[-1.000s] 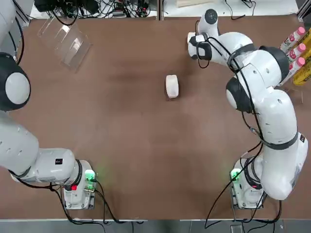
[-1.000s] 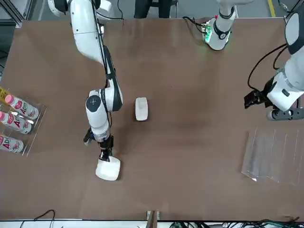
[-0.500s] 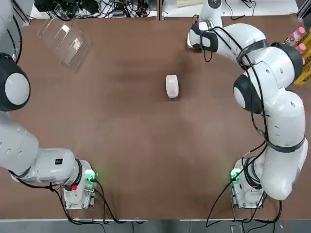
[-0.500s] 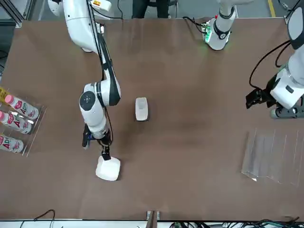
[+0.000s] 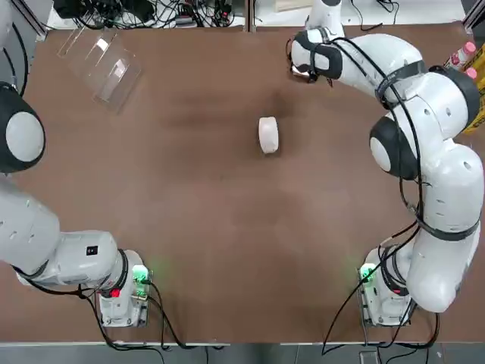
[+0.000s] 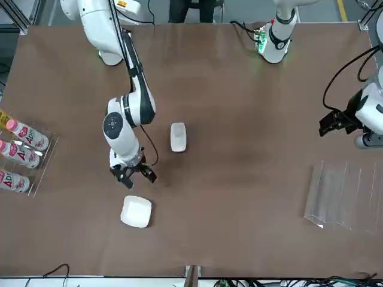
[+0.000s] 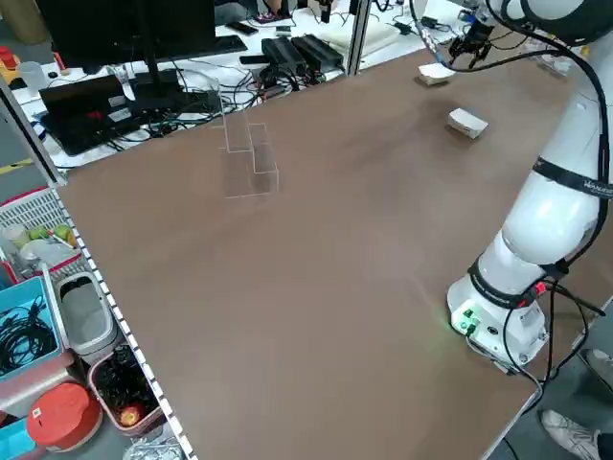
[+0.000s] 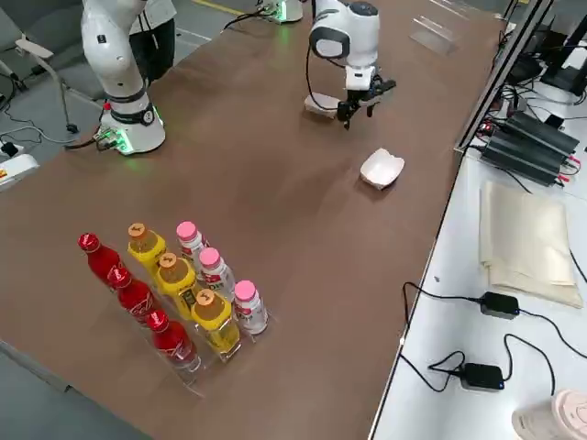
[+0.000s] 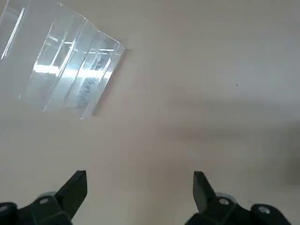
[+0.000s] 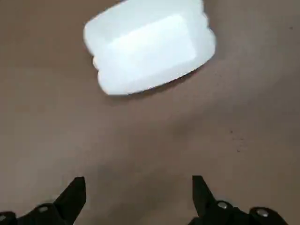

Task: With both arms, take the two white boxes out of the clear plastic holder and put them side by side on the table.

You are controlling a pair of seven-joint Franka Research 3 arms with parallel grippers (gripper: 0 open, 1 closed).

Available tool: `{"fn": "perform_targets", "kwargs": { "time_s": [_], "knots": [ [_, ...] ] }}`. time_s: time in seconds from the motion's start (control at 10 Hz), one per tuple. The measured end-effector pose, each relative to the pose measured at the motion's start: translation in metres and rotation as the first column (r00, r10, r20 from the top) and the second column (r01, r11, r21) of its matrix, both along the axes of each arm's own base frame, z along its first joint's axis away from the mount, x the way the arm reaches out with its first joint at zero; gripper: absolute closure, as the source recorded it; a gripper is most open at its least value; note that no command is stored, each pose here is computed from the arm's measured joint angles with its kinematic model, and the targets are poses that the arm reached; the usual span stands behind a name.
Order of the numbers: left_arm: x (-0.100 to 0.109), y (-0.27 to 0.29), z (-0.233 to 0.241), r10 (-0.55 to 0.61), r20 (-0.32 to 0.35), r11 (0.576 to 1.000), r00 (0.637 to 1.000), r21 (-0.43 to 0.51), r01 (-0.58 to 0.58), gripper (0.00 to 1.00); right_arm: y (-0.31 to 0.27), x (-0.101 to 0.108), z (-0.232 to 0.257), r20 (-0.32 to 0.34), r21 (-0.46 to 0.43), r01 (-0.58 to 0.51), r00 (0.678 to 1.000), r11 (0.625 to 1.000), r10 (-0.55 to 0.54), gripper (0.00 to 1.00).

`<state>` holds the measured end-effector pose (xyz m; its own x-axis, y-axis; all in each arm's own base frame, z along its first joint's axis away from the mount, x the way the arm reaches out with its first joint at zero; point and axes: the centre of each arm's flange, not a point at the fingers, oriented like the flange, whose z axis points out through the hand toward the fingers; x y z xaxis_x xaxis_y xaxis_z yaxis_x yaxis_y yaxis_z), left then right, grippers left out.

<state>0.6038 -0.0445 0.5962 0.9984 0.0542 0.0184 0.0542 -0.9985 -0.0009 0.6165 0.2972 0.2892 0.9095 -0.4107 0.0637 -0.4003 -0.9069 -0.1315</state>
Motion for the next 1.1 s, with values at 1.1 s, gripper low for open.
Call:
{"fn": "perform_targets", "kwargs": {
  "time_s": [1.1],
  "knots": [
    [0.0,0.005,0.003,0.004,0.004,1.0,1.0,0.0,-0.004,0.0,0.072,-0.112,-0.073,0.035,-0.037,-0.491,0.87,0.871,0.492,0.0]
  ]
}}
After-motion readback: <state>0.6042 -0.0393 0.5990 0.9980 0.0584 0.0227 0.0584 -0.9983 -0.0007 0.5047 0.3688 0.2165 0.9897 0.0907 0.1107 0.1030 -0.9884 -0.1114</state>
